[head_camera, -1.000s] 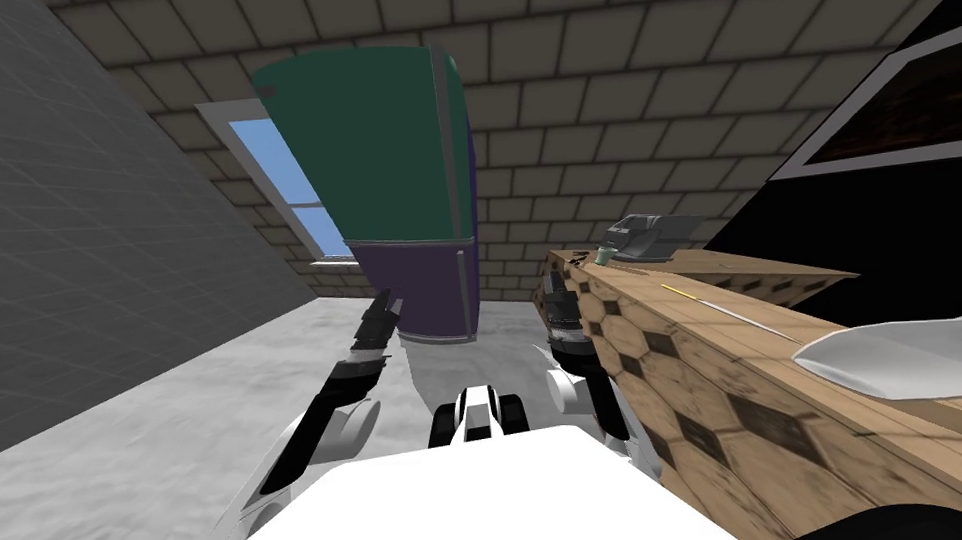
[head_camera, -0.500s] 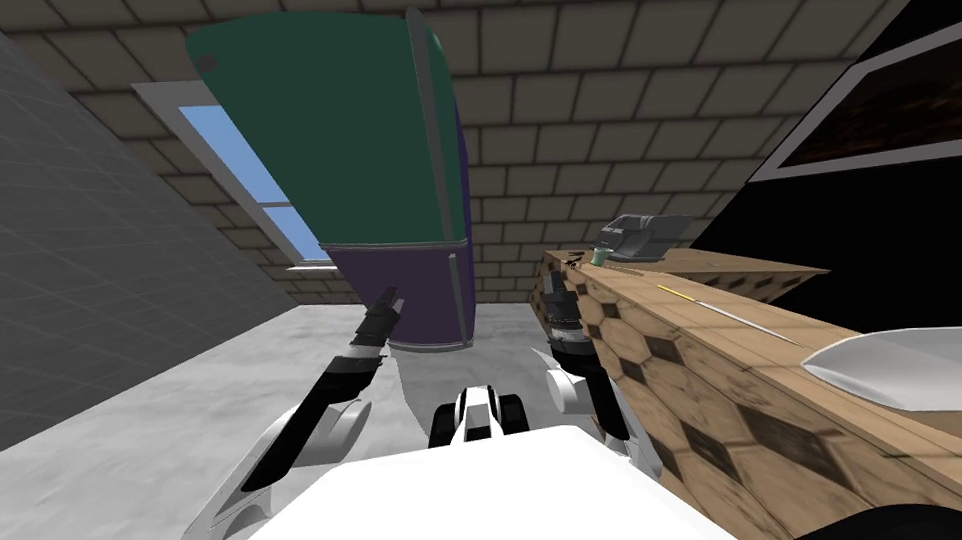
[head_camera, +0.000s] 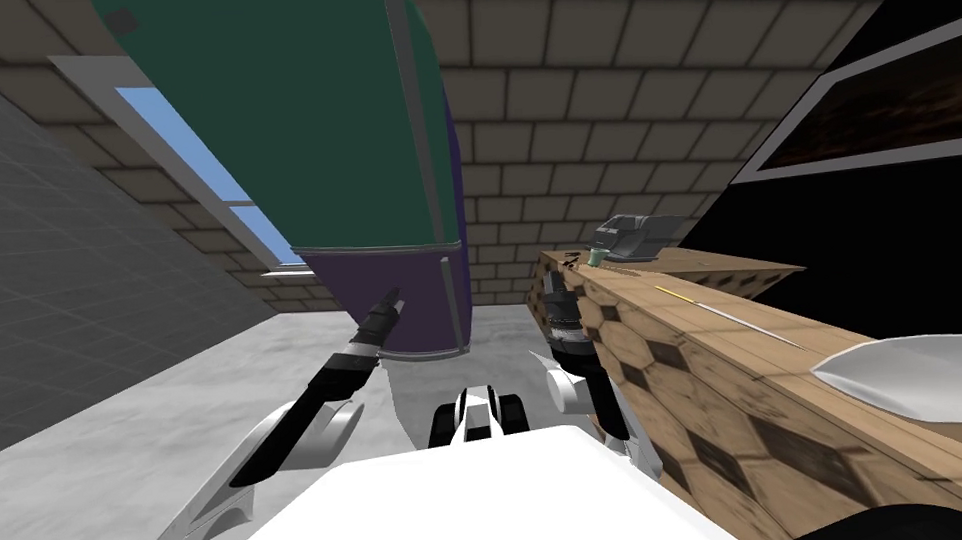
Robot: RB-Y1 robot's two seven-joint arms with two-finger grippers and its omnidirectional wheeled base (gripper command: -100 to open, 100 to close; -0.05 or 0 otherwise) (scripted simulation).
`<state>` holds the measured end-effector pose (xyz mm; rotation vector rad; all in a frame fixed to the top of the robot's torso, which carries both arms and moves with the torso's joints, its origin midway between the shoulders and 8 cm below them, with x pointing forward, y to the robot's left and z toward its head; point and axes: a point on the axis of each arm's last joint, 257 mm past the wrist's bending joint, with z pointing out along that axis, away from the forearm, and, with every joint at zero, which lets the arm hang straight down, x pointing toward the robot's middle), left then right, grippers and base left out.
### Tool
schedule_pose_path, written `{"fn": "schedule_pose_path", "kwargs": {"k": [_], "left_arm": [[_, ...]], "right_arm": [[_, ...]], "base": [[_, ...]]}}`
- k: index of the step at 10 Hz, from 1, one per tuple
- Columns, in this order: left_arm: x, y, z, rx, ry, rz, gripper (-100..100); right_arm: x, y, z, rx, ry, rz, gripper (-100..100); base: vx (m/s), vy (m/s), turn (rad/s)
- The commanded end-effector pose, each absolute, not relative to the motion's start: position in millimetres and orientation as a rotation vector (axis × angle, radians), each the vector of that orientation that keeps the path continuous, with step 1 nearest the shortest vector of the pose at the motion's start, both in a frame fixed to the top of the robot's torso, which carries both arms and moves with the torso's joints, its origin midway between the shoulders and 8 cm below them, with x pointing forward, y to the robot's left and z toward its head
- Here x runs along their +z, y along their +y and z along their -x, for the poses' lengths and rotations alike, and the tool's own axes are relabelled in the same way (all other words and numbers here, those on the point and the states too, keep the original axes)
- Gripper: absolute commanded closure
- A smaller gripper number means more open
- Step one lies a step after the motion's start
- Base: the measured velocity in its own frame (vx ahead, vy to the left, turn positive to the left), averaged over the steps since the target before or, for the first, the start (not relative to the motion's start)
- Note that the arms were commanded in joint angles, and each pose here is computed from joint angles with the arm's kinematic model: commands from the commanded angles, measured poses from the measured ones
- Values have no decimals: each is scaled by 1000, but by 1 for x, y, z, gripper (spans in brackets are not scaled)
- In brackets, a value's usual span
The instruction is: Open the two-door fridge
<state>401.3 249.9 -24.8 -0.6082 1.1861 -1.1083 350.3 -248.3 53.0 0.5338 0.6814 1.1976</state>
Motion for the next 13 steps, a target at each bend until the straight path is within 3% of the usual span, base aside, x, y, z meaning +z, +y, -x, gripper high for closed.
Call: {"fn": "schedule_pose_path", "kwargs": {"k": [1,13], "left_arm": [[-33,253,-405,-1065,1248,611,-100],[-67,274,-413,-816,1509,585,-100]], "right_arm": [[53,-248,-350,1198,681,-534,0],[53,-248,-350,1198,681,-534,0]], "base": [[106,-15,-81],[114,-7,-82]]}}
